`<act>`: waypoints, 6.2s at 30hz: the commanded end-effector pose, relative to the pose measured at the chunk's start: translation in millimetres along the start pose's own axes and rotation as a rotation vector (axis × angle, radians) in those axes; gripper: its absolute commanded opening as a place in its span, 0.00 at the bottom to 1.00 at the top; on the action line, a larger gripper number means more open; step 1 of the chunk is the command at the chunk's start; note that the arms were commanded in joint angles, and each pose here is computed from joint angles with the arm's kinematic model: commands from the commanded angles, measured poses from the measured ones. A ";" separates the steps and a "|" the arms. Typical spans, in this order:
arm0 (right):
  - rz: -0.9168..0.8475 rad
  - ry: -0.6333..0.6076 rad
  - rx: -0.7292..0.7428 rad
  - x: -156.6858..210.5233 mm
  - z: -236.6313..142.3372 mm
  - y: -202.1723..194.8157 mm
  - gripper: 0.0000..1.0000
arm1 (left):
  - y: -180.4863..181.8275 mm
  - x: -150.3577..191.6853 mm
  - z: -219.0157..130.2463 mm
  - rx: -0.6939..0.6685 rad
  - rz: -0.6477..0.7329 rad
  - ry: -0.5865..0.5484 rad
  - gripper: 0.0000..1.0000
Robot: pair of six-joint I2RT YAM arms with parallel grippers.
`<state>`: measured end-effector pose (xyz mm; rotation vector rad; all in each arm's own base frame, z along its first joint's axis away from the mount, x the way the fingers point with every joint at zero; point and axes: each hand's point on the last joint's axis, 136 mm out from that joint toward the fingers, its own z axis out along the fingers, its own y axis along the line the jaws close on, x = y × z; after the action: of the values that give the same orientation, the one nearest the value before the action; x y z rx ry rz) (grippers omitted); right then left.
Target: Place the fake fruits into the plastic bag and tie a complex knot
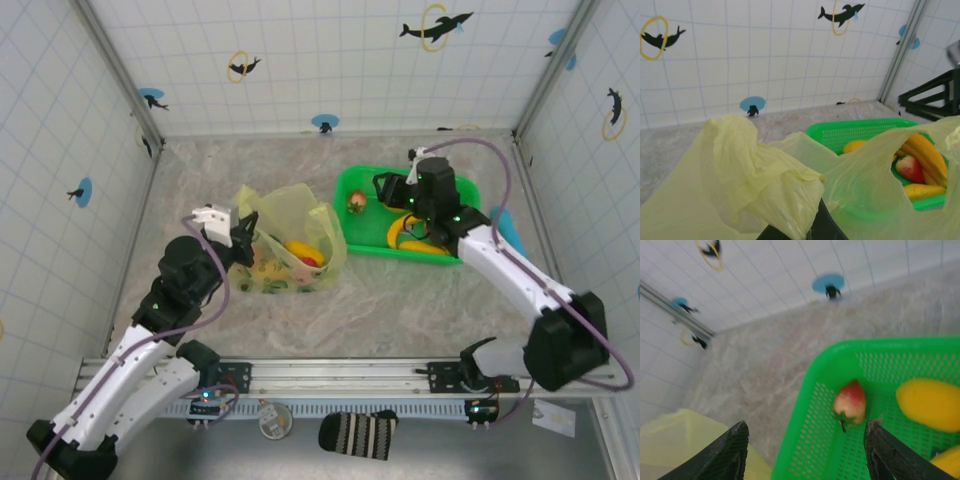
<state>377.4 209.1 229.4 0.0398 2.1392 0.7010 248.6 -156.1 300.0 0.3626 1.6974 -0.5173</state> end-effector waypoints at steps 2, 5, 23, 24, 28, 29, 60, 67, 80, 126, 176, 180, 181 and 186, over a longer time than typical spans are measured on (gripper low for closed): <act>0.029 0.131 0.000 22.4 34.8 -5.3 0.65 | -2.0 0.2 -0.7 0.013 0.011 -0.033 0.00; 0.061 0.192 0.036 34.1 62.3 -18.8 0.67 | -0.4 2.4 -5.0 0.011 0.030 -0.080 0.00; 0.093 0.359 0.183 77.8 167.1 -61.9 0.71 | -4.4 21.7 -6.3 0.058 -0.012 -0.105 0.00; 0.093 0.371 0.188 81.1 170.9 -64.3 0.71 | -5.3 22.1 -6.1 0.064 -0.013 -0.104 0.00; 0.110 0.410 0.192 92.5 180.3 -72.6 0.67 | -8.2 24.0 -6.0 0.078 -0.014 -0.100 0.00; 0.113 0.412 0.193 93.7 181.7 -74.8 0.66 | -8.3 24.1 -6.1 0.078 -0.011 -0.100 0.00; -0.378 -0.252 -0.256 -31.9 -68.2 131.9 0.56 | 0.0 35.7 0.8 0.030 0.019 -0.058 0.00; -0.637 -0.402 -0.431 -7.7 -137.7 246.5 0.56 | 0.1 36.9 1.3 0.029 0.020 -0.053 0.00; -0.718 -0.194 -0.144 66.2 -44.2 233.9 0.56 | 2.7 30.9 -5.1 0.013 0.029 -0.086 0.00; -0.424 -0.228 -0.464 33.1 -88.2 230.3 0.65 | 4.1 28.6 -7.3 0.004 0.048 -0.101 0.00; -0.394 0.435 0.484 39.4 113.1 -124.9 0.90 | -4.1 30.7 -7.1 0.032 0.062 -0.098 0.00; -0.379 0.469 0.441 52.1 122.6 -123.7 0.90 | -5.0 30.3 -6.8 0.036 0.063 -0.098 0.00; -0.375 0.476 0.428 54.6 125.1 -122.7 0.90 | -5.0 31.4 -6.3 0.036 0.064 -0.095 0.00; -0.360 0.526 0.384 66.3 134.7 -115.5 0.89 | -5.2 33.1 -6.0 0.036 0.068 -0.088 0.00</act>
<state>459.9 180.9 59.5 -0.3262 2.6374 0.0188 235.1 -157.7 271.0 0.3960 1.5985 -0.5269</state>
